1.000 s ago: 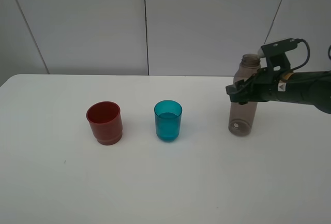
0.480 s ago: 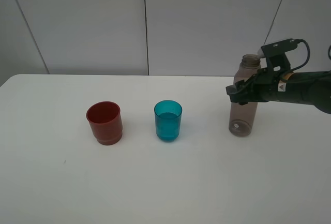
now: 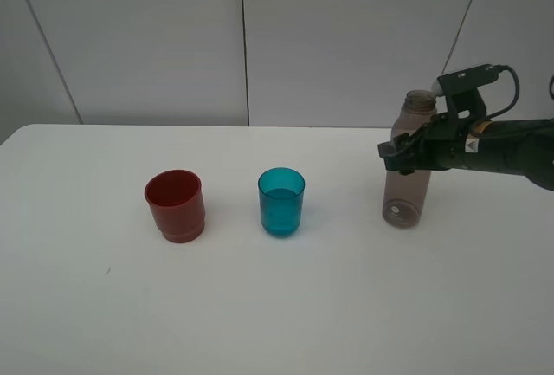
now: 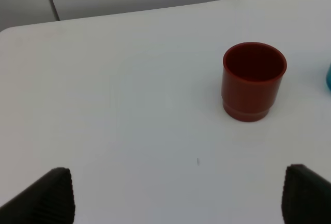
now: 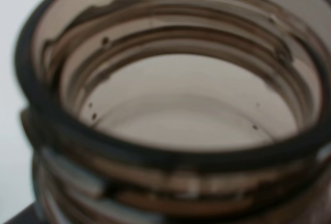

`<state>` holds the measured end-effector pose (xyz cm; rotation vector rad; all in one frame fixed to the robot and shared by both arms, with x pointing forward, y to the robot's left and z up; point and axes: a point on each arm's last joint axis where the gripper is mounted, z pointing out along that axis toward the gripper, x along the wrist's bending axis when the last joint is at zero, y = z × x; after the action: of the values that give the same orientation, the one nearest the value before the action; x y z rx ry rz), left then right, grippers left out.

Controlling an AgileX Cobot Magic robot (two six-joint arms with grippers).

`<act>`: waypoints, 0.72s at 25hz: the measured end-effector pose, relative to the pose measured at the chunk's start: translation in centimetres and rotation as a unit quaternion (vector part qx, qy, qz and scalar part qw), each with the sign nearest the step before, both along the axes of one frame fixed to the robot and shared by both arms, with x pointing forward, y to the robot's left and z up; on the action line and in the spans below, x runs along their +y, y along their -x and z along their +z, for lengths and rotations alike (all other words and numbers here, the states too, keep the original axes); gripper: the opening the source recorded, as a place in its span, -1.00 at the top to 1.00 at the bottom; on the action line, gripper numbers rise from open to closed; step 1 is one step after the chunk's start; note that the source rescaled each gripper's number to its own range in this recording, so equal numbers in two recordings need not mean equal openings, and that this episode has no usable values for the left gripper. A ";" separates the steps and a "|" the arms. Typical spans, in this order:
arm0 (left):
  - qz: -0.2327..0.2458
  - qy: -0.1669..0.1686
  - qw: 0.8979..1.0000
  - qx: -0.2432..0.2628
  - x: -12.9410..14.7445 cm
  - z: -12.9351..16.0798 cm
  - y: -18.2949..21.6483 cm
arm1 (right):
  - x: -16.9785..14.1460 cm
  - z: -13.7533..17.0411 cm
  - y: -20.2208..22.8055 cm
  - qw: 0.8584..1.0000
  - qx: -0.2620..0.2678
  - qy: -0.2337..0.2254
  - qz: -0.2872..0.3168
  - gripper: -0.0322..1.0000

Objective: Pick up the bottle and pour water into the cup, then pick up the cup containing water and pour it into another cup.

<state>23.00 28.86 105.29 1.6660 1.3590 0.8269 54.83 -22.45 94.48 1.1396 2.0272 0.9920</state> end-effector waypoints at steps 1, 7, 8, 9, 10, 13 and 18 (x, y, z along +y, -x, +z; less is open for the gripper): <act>0.000 0.000 1.000 0.000 0.0 0.0 0.0 | 0.0 0.0 0.0 1.000 0.000 -0.002 -0.001 0.93; 0.000 0.000 1.000 0.000 0.0 0.0 0.0 | 0.1 0.2 -0.1 1.000 -0.009 -0.007 0.002 0.93; 0.000 0.000 1.000 0.000 0.0 0.0 0.0 | 0.1 0.2 -0.1 1.000 -0.012 -0.009 0.003 0.93; 0.000 0.000 1.000 0.000 0.0 0.0 0.0 | 0.2 0.3 -0.1 1.000 -0.015 -0.012 0.004 0.93; 0.000 0.000 1.000 0.000 0.0 0.0 0.0 | 0.2 0.3 -0.1 1.000 -0.017 -0.013 0.004 0.93; 0.000 0.000 1.000 0.000 0.0 0.0 0.0 | 0.2 0.4 -0.2 1.000 -0.019 -0.014 0.005 0.93; 0.000 0.000 1.000 0.000 0.0 0.0 0.0 | 0.2 0.1 -0.2 1.000 -0.015 -0.013 0.005 0.93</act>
<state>23.00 28.86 105.29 1.6660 1.3590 0.8269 55.01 -22.25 94.59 1.1237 2.0032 1.0372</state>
